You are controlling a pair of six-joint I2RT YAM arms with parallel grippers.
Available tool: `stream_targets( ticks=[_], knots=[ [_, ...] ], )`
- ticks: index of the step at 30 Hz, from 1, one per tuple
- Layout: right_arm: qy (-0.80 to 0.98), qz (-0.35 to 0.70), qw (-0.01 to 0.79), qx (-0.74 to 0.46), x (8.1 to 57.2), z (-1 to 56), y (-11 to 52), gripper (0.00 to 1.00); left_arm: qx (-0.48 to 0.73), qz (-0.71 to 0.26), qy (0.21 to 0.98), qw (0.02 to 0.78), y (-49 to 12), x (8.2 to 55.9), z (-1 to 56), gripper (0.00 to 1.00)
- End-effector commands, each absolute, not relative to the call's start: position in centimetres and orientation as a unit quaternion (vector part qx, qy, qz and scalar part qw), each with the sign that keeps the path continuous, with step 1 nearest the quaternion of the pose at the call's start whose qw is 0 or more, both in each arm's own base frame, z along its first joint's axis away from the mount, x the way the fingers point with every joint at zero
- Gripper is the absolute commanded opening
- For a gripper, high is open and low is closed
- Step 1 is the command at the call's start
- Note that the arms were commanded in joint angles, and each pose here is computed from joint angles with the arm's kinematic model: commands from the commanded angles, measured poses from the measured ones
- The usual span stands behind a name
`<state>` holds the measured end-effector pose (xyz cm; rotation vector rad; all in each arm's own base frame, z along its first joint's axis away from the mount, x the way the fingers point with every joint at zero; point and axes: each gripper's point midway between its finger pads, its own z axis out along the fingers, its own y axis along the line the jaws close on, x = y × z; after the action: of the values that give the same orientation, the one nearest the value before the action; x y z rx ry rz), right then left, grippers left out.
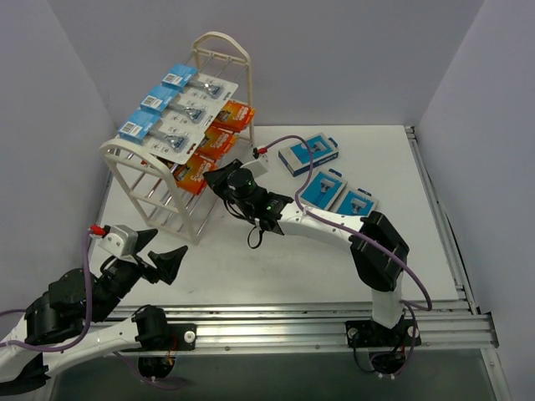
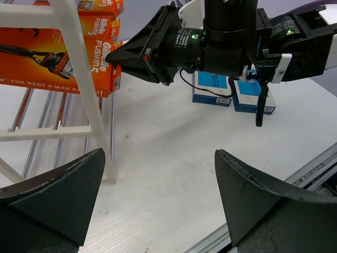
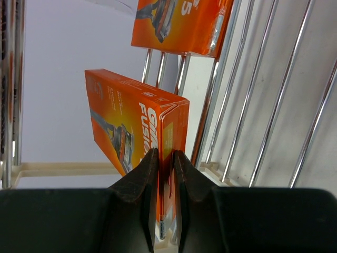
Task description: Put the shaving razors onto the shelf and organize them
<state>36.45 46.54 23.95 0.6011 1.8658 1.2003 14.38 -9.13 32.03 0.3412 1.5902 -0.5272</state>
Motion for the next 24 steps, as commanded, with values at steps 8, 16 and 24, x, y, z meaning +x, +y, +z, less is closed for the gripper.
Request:
stream_targets(
  ticks=[8,16,24],
  knots=[
    [0.707,0.501,0.421,0.266,37.3,26.2,47.5,0.16,0.130,-0.252,0.687,0.669,-8.5,14.2,33.1,0.94],
    [0.708,0.501,0.420,0.266,37.2,25.9,47.7,0.35,0.134,-0.249,0.690,0.666,-8.6,14.2,33.0,0.94],
    [0.708,0.500,0.423,0.264,37.0,26.4,47.5,0.43,0.133,-0.251,0.688,0.667,-8.6,14.2,33.1,0.94]
  ],
)
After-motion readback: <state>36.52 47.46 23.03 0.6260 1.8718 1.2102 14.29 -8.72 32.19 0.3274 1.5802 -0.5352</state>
